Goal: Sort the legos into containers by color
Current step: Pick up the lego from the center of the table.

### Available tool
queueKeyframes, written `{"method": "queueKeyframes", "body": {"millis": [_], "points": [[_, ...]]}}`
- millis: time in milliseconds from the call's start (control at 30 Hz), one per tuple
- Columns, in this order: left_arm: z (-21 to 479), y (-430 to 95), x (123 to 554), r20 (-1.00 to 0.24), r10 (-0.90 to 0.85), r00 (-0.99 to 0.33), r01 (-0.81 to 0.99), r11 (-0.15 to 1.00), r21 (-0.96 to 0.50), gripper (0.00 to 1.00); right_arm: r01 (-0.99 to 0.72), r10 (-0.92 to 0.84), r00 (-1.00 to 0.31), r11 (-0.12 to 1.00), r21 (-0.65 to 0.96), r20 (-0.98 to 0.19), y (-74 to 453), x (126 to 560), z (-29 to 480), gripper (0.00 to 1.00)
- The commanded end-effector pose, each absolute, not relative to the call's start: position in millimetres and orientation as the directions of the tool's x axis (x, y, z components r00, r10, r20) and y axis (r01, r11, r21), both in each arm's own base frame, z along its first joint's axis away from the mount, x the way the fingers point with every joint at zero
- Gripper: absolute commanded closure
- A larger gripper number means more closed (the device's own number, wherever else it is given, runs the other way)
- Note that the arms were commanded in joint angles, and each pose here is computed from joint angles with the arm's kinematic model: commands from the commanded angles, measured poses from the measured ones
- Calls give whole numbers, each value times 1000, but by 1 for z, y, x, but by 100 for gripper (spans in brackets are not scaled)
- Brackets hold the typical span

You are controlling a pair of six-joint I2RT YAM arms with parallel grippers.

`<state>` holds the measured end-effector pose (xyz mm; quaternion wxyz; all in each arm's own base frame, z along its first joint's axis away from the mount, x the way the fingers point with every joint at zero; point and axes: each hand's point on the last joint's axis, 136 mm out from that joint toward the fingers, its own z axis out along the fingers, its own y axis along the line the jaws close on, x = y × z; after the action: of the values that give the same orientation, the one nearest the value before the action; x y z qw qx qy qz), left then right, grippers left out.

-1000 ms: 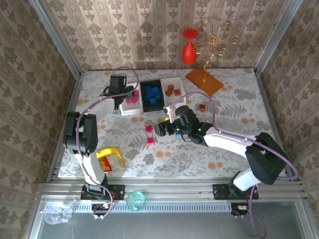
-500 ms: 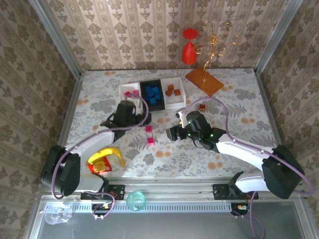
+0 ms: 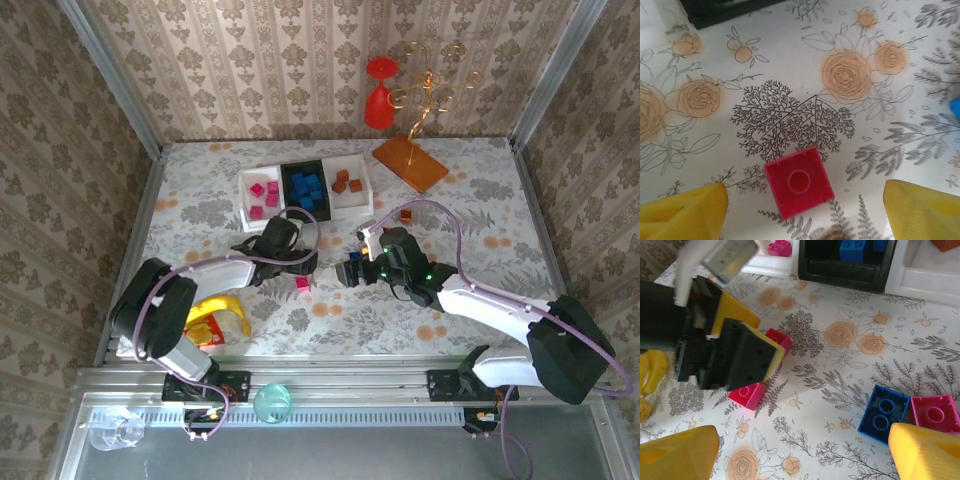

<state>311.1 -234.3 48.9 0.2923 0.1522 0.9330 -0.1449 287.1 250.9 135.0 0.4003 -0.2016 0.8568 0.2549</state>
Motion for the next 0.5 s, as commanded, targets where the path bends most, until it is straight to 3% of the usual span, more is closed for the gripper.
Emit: {"method": "queueKeyframes", "body": {"millis": [0,167,467], "points": [[49,-244,321,-601,184,-778,353,919,-174,24,-552,-125,-602,779,298,-788,253,287,134,10],[34,-245,324,-584,210,-784,341,932,-123,39,-552,-130,-604,780,295,-786,253,287,132,10],[26,-234,328,-617,217,-757,310,950,-46,56,-551,-133,-614,778,303,-778,257,289,127,10]]}}
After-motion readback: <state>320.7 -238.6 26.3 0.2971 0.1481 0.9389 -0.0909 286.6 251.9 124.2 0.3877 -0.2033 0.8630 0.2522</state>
